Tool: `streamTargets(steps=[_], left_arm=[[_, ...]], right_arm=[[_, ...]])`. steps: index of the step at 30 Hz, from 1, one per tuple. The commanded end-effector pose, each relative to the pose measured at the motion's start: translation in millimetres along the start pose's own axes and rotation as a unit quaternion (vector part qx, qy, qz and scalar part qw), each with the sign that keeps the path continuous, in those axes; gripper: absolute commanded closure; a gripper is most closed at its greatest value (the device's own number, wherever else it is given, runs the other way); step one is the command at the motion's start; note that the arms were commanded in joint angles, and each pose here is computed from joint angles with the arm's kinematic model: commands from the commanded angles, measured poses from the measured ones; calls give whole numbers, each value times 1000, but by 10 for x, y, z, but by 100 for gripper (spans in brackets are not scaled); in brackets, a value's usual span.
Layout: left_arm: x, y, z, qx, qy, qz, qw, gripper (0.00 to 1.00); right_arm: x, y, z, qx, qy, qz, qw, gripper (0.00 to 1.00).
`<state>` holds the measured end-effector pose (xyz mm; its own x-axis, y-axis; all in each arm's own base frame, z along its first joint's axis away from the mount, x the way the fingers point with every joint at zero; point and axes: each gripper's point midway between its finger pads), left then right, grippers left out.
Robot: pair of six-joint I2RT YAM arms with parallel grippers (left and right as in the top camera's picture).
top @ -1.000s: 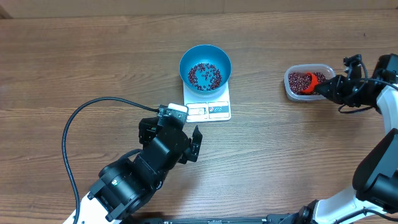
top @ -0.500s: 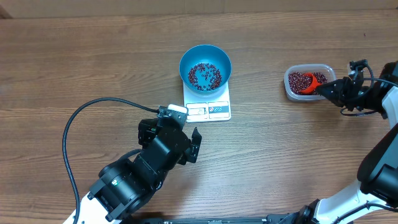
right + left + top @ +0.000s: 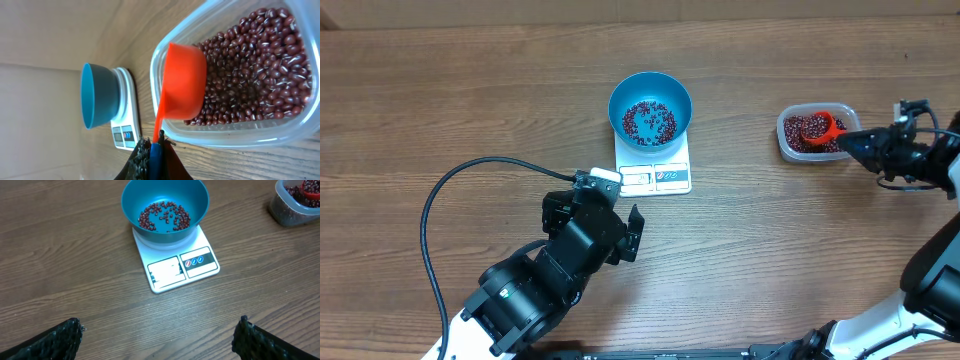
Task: Scoop item into bowl and weigh 150g on scale
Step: 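Drag the red cup through the beans to scoop them, then lift the filled cup and carry it left over the blue bowl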
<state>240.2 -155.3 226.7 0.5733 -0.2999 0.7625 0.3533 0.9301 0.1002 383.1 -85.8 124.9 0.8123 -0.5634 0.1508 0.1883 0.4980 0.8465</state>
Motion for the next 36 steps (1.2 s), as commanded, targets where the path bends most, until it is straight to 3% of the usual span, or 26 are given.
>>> streamTargets(steps=[1, 18, 27, 36], left_arm=[[-30, 12, -23, 3, 4, 7, 1000, 0], [-31, 11, -23, 2, 4, 7, 1000, 0], [-31, 12, -23, 2, 4, 7, 1000, 0], [-30, 12, -23, 3, 4, 7, 1000, 0]], right_arm=[[20, 90, 82, 48, -10, -12, 999, 94], [35, 210, 227, 103, -21, -35, 994, 94], [19, 482, 270, 179, -15, -38, 983, 96], [-150, 682, 33, 191, 30, -37, 980, 96]])
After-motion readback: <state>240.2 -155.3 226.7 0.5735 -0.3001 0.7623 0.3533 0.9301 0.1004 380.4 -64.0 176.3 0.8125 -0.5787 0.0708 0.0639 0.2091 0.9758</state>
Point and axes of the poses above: each gripper's point midway between its finger pads, its own z axis back along the fingers, its own y axis along the line the jaws close on, x = y × z, and after that the axes turned 8 degrees about -z, right-handed
